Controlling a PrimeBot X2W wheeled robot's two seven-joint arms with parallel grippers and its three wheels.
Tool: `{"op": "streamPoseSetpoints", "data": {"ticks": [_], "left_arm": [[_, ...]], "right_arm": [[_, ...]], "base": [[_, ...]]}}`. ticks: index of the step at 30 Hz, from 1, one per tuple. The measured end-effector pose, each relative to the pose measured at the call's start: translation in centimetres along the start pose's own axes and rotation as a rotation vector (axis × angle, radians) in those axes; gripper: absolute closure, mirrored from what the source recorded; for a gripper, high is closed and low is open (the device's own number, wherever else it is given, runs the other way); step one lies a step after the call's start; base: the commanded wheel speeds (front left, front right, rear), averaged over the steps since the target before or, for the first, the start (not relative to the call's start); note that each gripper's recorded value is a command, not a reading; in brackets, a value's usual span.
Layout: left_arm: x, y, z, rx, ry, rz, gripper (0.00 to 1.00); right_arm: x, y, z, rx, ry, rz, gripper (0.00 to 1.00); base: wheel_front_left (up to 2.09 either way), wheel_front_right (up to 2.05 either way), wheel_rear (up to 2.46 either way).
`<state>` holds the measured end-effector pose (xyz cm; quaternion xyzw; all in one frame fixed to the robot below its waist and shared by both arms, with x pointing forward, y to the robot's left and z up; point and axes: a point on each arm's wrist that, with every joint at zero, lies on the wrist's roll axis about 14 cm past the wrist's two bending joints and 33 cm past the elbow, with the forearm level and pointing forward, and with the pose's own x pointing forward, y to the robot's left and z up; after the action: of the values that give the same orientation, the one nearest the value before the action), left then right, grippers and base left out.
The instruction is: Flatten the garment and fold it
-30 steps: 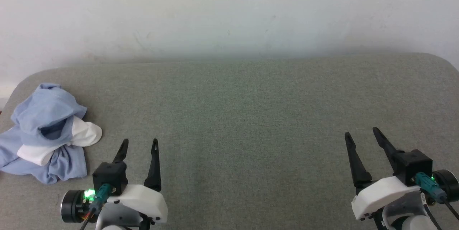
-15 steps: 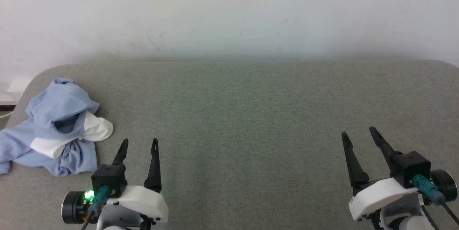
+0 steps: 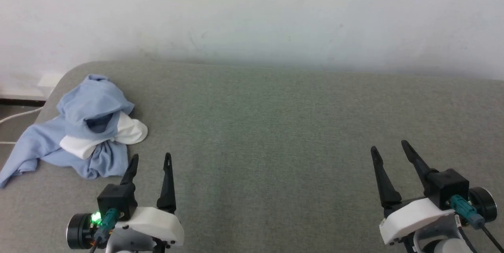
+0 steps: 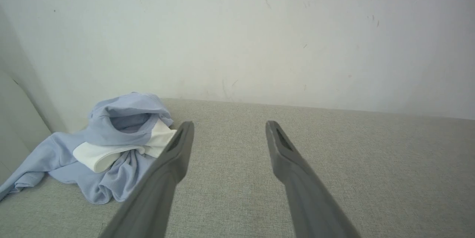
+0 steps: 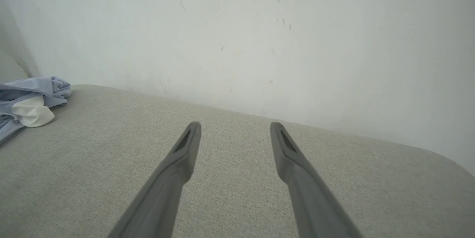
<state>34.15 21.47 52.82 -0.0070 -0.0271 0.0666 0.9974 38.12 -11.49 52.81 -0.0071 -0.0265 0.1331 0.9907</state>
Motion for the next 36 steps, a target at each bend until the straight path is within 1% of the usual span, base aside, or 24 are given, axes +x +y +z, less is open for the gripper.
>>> {"op": "streamPoseSetpoints", "data": {"ticks": [18,36], "left_arm": [[-2.8,4.1,0.2,-0.006,-0.029,0.130,0.00],[-5.2,7.0,0.5,-0.031,-0.058,0.239,0.00]], "right_arm": [[2.1,4.9,0.1,0.025,-0.025,0.151,0.00],[3.3,9.1,-0.1,0.045,-0.040,0.276,0.00]], "base": [[0.00,0.00,0.00],[0.00,0.00,0.00]]}}
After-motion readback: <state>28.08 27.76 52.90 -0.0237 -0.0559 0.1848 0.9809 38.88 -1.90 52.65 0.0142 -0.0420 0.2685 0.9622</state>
